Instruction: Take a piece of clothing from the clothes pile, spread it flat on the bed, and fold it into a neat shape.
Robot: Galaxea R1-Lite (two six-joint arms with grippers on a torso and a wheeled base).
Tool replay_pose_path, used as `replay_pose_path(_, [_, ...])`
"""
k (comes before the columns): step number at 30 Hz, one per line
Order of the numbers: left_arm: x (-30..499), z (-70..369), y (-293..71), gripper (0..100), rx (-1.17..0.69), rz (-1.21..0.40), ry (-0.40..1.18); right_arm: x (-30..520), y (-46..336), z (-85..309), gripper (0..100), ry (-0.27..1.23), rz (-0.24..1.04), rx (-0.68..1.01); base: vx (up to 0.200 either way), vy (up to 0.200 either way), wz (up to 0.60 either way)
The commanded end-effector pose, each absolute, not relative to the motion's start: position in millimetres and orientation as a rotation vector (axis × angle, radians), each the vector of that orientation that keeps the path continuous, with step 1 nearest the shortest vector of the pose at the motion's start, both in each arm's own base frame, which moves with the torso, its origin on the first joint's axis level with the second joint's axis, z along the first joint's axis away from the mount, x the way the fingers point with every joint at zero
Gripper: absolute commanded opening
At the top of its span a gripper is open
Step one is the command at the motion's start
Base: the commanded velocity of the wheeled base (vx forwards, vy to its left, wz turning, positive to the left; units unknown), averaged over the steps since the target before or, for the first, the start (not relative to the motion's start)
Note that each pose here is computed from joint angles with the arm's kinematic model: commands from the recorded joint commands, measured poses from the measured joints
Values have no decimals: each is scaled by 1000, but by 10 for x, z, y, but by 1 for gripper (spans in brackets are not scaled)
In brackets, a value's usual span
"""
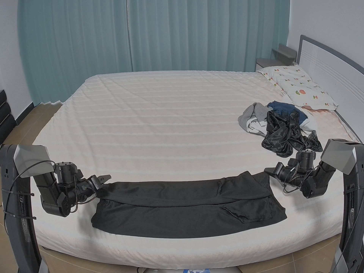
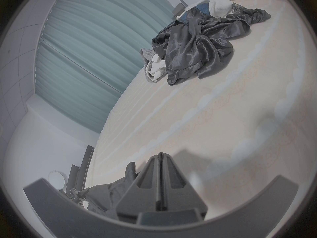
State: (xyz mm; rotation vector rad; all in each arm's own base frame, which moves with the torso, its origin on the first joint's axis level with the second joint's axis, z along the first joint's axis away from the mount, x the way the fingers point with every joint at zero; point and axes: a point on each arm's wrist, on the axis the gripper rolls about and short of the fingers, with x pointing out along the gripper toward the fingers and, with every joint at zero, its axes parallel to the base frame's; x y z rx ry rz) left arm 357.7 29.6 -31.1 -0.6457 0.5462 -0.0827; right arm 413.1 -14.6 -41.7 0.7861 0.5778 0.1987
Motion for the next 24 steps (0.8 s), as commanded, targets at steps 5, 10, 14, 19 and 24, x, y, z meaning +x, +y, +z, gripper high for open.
replay_pose_path(5, [3391,17,365,100,-673,-164,521,4003,-169,-254,100,533,194,835,0,0,0])
replay_pose_path(10, [3249,124,339,100,-670,-198,534,3946,-142,-267,100,538,197,834,0,0,0])
replay_pose_path(14, [3231,98,307,100,-673,-197,551,3915,-140,-254,100,542,195,834,0,0,0])
replay_pose_path(19, [3057,34,243,100,-678,-190,610,3880,-138,-253,100,551,189,836,-80,0,0])
replay_pose_path(24, [2856,-63,151,100,-684,-185,692,3874,-144,-234,100,554,186,839,-160,0,0])
